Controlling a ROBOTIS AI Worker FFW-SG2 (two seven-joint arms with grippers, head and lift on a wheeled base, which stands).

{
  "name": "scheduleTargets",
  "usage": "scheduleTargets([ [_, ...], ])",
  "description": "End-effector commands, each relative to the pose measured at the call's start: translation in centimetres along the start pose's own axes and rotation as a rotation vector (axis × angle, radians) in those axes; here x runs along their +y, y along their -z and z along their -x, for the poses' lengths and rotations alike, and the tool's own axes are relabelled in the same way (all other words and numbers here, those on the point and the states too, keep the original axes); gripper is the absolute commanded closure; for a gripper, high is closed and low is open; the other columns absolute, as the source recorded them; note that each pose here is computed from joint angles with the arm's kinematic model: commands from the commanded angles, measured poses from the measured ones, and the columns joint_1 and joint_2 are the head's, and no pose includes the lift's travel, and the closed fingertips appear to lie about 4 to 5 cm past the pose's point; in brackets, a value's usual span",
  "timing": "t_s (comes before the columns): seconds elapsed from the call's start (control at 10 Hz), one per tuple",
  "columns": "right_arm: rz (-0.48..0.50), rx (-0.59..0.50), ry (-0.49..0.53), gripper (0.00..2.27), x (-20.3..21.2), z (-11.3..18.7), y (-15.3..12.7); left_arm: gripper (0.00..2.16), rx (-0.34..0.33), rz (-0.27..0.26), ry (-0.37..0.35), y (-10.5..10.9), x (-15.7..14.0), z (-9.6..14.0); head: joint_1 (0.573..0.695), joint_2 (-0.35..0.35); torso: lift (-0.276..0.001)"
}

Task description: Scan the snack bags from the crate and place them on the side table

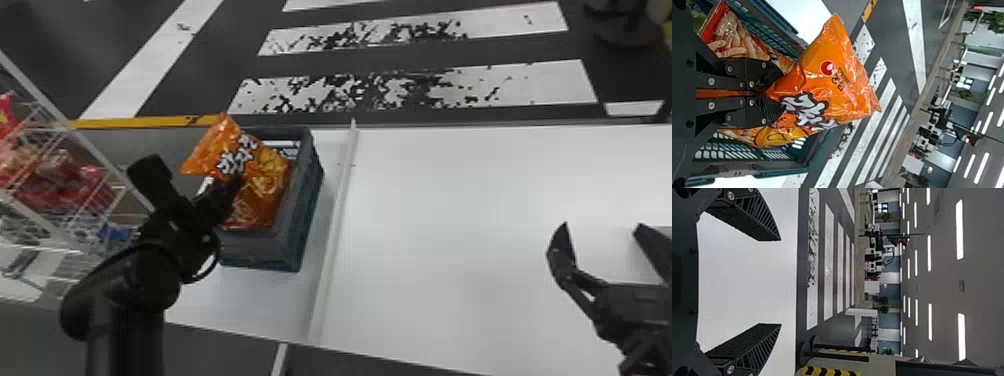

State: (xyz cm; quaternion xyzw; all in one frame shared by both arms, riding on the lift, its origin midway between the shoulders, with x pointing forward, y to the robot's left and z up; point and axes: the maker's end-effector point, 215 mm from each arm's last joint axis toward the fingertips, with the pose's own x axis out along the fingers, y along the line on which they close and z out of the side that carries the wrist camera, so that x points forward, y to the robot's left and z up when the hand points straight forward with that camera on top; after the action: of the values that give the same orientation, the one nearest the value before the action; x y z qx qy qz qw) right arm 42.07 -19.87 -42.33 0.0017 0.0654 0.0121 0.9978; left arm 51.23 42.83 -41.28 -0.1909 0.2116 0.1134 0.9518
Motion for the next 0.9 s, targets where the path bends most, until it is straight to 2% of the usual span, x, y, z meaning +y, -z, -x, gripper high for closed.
scheduleTargets([
  [0.0, -0.001, -0.001, -0.002, 0.10, 0.2, 0.0, 0.0, 1.67, -0.073, -0.005, 0.041, -3.2, -1.4, 3.0, 0.695, 0.268, -0.050],
  [0.2, -0.001, 0.002, -0.003, 0.10, 0.3, 0.0, 0.1, 1.67, -0.134, 0.050, 0.154, -6.2, -4.3, 6.6, 0.695, 0.268, -0.050],
  [0.4, -0.002, 0.002, -0.003, 0.10, 0.3, 0.0, 0.1, 1.67, -0.094, 0.128, 0.335, -5.9, -8.4, 9.5, 0.695, 0.245, -0.050],
  [0.5, -0.002, 0.002, -0.001, 0.10, 0.3, 0.0, 0.1, 1.67, -0.063, 0.133, 0.397, -4.7, -10.1, 10.5, 0.695, 0.221, -0.050],
  [0.6, -0.004, 0.002, -0.001, 0.10, 0.3, 0.0, 0.1, 1.66, -0.025, 0.163, 0.497, -3.4, -12.6, 11.4, 0.695, 0.195, -0.050],
  [0.8, -0.006, -0.001, -0.001, 0.10, 0.3, 0.0, 0.0, 1.66, 0.066, 0.163, 0.610, 0.5, -16.6, 11.9, 0.695, 0.142, -0.050],
])
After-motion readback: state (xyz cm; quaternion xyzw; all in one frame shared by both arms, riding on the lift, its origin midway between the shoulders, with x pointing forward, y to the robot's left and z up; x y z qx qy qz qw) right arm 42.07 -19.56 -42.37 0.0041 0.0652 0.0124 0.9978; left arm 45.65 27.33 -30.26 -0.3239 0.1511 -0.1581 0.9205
